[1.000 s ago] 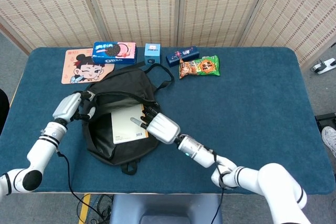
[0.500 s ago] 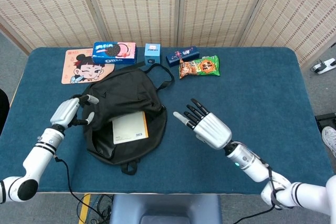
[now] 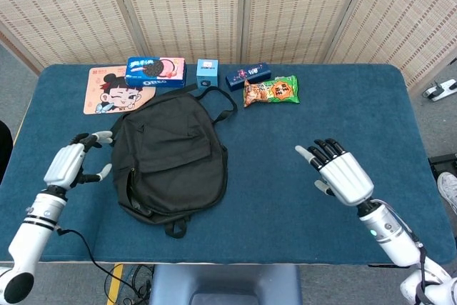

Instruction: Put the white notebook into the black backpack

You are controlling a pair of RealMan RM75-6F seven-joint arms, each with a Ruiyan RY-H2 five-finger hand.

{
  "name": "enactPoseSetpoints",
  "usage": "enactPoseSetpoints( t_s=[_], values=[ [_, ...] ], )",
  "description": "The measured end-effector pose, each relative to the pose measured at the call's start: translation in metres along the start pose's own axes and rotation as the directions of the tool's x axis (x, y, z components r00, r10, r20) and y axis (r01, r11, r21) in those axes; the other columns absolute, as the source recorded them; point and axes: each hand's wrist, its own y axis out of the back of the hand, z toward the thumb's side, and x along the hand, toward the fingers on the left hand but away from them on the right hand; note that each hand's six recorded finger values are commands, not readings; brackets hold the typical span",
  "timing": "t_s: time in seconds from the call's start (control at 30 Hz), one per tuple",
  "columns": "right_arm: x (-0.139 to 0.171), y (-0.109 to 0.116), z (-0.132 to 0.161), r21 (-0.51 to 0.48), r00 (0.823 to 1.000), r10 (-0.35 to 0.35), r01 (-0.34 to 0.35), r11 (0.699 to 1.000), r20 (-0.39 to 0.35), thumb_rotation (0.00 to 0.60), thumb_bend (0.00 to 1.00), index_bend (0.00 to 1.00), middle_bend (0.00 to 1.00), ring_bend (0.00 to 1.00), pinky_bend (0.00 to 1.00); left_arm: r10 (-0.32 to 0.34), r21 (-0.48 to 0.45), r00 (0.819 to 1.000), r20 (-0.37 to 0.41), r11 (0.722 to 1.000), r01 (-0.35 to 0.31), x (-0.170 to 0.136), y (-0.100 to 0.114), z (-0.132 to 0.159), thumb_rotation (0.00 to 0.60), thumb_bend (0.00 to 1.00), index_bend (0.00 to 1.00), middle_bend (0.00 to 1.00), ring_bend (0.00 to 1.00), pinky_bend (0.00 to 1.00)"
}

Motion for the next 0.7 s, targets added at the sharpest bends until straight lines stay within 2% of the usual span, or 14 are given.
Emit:
enactPoseSetpoints(
  t_s=[0.17,0.27,0.47,0.7],
  values=[
    [0.026,0.005,-0.026,-0.024,0.994,0.020,-0.018,1.000,0.106,0.600,0.28,0.34,0.42,0.34,0.40,0.100,0.053,0.994,-0.048,0.994,-0.097,-0.023,0.015,-0.026,0.600,0.36,0.26,0.26,0.29,0.09],
    [0.044,0.006,-0.040,-0.047,0.983,0.030,-0.022,0.999,0.181,0.600,0.29,0.35,0.42,0.34,0.41,0.165,0.116,0.983,-0.079,0.981,-0.155,-0.038,0.023,-0.043,0.600,0.36,0.27,0.26,0.29,0.09],
    [0.086,0.006,-0.066,-0.094,0.942,0.056,-0.026,0.995,0.331,0.600,0.29,0.36,0.42,0.35,0.41,0.268,0.209,0.950,-0.161,0.950,-0.233,-0.083,0.031,-0.075,0.600,0.36,0.28,0.26,0.29,0.09],
    [0.128,0.008,-0.085,-0.123,0.889,0.073,-0.019,0.992,0.451,0.600,0.29,0.36,0.42,0.35,0.41,0.322,0.291,0.926,-0.198,0.921,-0.258,-0.124,0.031,-0.085,0.600,0.36,0.29,0.25,0.29,0.09]
  ],
)
